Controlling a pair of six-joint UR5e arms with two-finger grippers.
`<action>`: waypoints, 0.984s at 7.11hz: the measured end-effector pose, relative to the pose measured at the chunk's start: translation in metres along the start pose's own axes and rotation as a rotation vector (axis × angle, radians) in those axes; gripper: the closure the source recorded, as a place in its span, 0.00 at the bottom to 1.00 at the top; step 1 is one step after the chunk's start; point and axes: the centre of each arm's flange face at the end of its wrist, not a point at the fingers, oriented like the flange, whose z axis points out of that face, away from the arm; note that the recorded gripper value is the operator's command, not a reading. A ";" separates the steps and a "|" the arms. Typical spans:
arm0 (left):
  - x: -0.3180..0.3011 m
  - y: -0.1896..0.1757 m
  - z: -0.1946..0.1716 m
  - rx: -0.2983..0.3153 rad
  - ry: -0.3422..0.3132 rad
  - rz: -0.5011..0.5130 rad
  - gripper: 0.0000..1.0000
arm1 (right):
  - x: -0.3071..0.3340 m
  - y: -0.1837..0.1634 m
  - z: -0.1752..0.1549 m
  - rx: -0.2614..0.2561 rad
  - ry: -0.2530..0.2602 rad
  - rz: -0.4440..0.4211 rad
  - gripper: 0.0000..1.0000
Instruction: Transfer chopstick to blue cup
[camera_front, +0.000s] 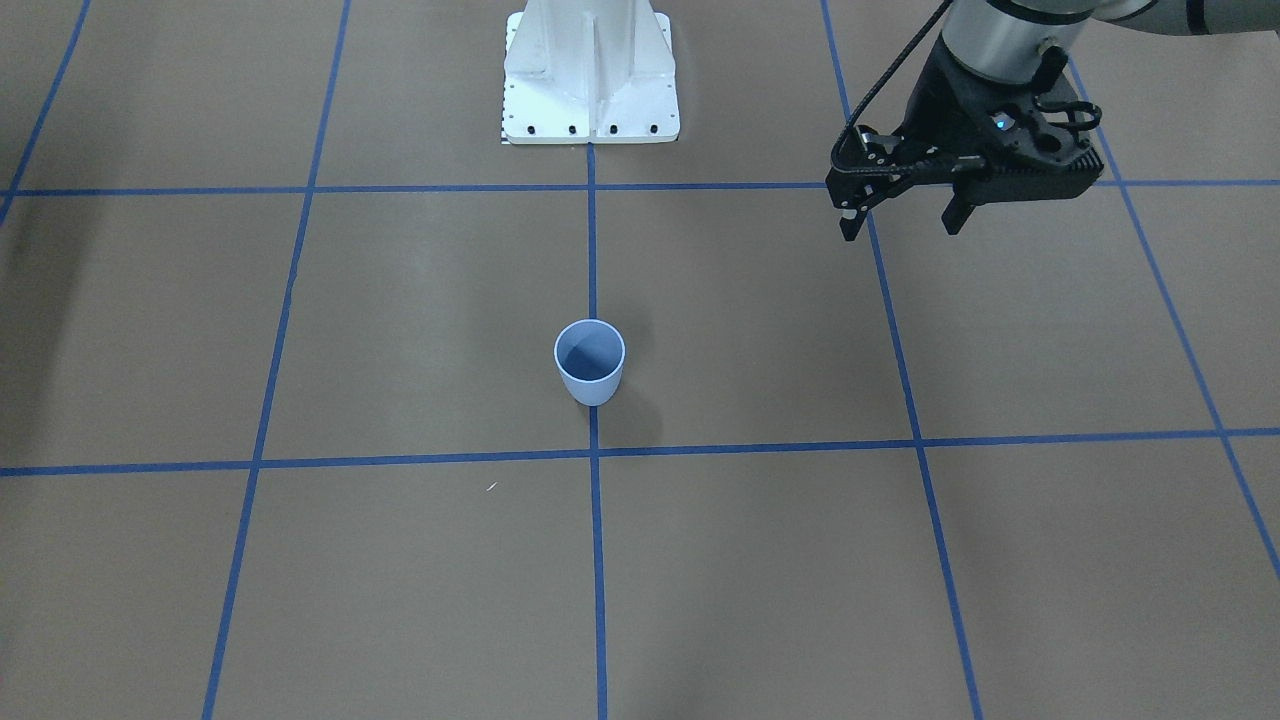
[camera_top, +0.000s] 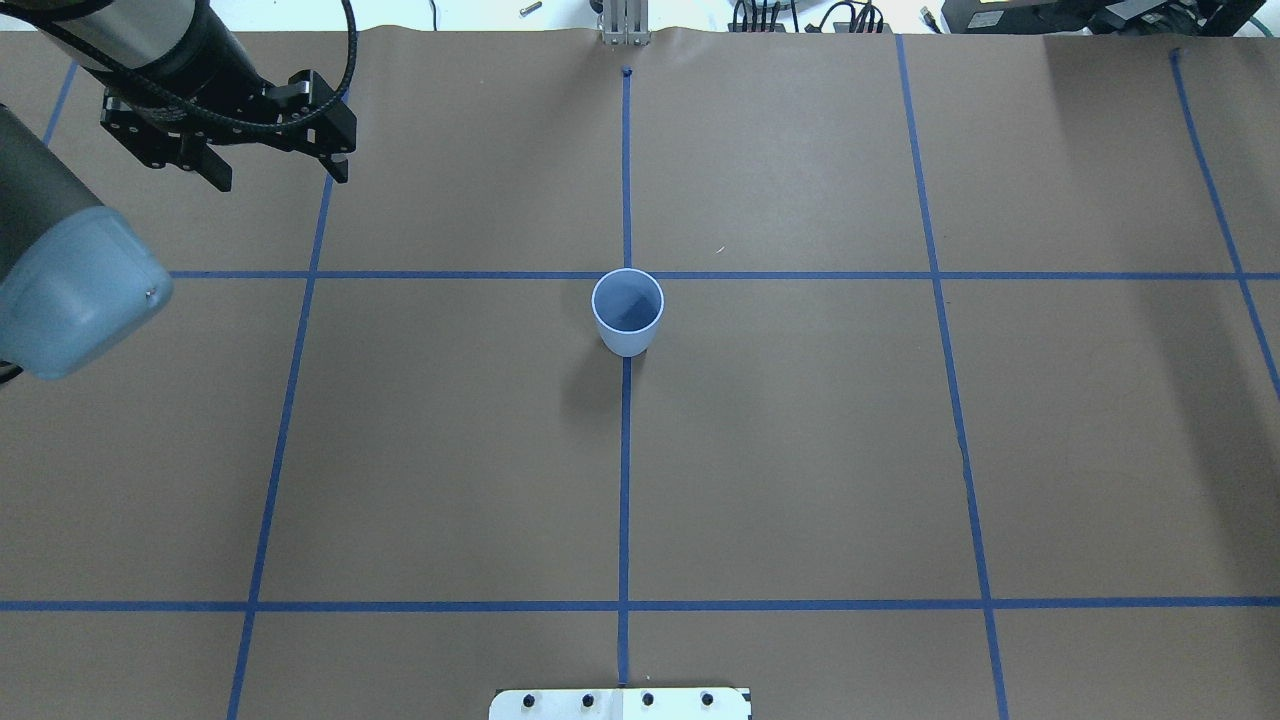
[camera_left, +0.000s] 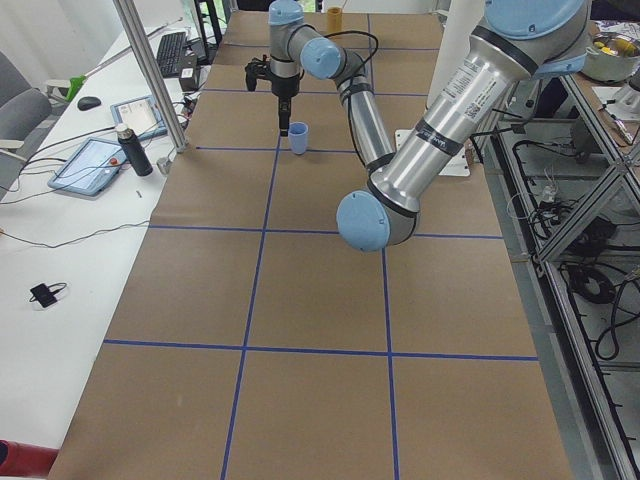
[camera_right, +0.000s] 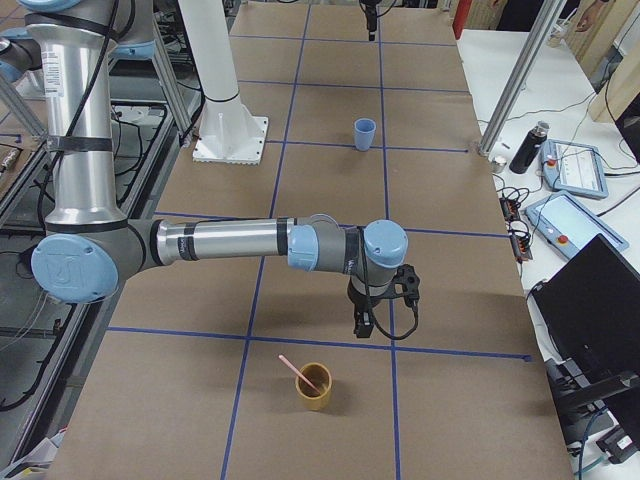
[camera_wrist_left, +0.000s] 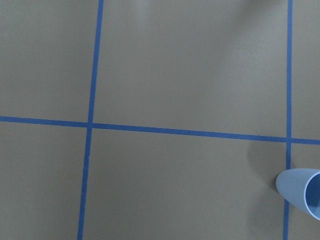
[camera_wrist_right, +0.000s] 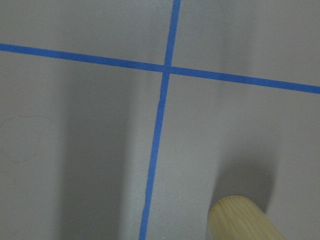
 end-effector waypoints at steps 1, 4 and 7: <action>0.000 0.000 0.000 -0.001 -0.002 0.000 0.01 | 0.018 0.014 -0.006 0.005 0.022 0.017 0.00; 0.000 -0.001 0.001 -0.003 -0.004 0.000 0.01 | 0.043 0.054 0.007 -0.101 0.009 0.132 0.00; 0.001 -0.001 0.001 -0.003 -0.004 0.002 0.01 | 0.046 0.073 0.013 -0.188 -0.019 0.217 0.00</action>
